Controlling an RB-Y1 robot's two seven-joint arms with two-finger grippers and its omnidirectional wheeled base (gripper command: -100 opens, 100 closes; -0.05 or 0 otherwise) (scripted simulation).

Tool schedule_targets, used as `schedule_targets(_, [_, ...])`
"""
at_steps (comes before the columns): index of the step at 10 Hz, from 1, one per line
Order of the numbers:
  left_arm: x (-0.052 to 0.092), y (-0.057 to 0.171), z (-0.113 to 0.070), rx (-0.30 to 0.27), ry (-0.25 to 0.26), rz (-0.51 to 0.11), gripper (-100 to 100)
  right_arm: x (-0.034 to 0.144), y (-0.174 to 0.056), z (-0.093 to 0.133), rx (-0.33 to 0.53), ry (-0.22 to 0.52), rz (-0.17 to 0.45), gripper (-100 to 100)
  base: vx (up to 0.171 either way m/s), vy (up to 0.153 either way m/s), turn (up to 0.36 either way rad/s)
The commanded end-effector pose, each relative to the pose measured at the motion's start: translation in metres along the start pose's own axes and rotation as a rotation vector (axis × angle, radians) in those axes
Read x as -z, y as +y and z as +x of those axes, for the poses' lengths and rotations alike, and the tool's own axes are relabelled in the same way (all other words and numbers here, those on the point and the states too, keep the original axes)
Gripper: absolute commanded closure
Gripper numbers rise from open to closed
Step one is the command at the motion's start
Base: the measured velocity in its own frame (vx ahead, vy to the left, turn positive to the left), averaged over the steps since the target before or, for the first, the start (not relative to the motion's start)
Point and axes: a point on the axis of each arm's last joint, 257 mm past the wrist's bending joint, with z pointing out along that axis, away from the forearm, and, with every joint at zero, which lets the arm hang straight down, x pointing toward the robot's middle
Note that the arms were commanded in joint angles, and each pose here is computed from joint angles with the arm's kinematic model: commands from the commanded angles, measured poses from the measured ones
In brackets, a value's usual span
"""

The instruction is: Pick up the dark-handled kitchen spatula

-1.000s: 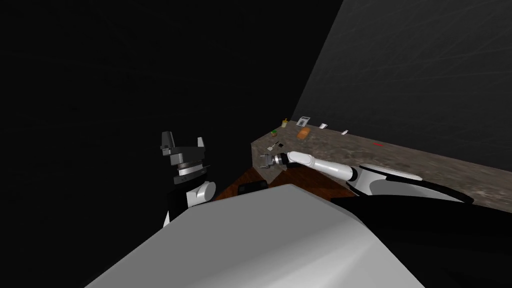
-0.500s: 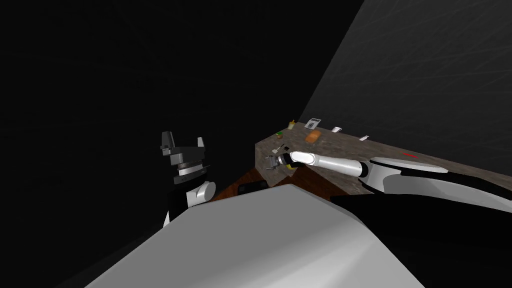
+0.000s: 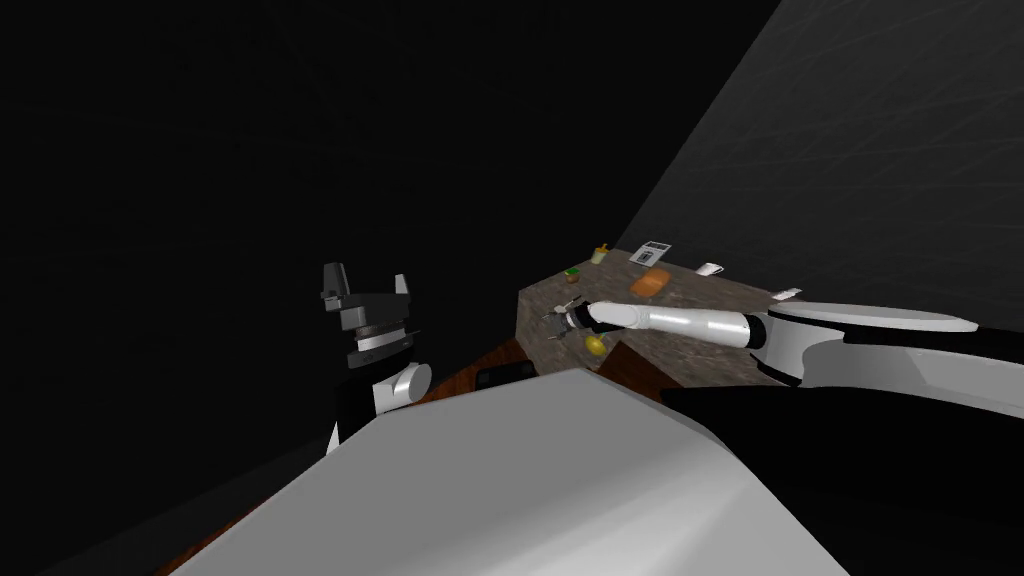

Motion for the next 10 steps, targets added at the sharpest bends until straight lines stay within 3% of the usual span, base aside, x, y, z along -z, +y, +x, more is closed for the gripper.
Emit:
schedule_targets(1, [0.000,0.000,0.000,0.000,0.000,0.000,0,0.009,0.002,0.019,0.009,0.041,-0.011,-100,0.060,-0.010,0.117])
schedule_targets(3, [0.000,0.000,0.000,0.000,0.000,0.000,0,0.035,0.007,0.069,0.055,0.177,-0.041,-100,0.092,-0.015,0.276])
schedule_targets(4, [0.000,0.000,0.000,0.000,0.000,0.000,0,0.036,0.014,0.075,0.048,0.187,-0.055,-100,0.086,-0.029,0.111])
schedule_targets(5, [0.000,0.000,0.000,0.000,0.000,0.000,0,0.052,0.017,0.099,0.063,0.253,-0.070,-100,0.073,-0.032,0.193])
schedule_targets(6, [0.000,0.000,0.000,0.000,0.000,0.000,0,0.051,0.022,0.100,0.059,0.254,-0.079,-100,0.054,-0.025,0.105])
schedule_targets(7, [0.000,0.000,0.000,0.000,0.000,0.000,0,0.067,0.029,0.123,0.068,0.315,-0.100,-100,0.062,-0.020,0.178])
schedule_targets(8, [0.000,0.000,0.000,0.000,0.000,0.000,0,0.067,0.032,0.124,0.065,0.315,-0.106,-100,0.055,-0.024,0.104])
schedule_targets(10, [0.000,0.000,0.000,0.000,0.000,0.000,0,0.097,0.052,0.163,0.068,0.419,-0.155,-100,0.082,-0.036,0.225])
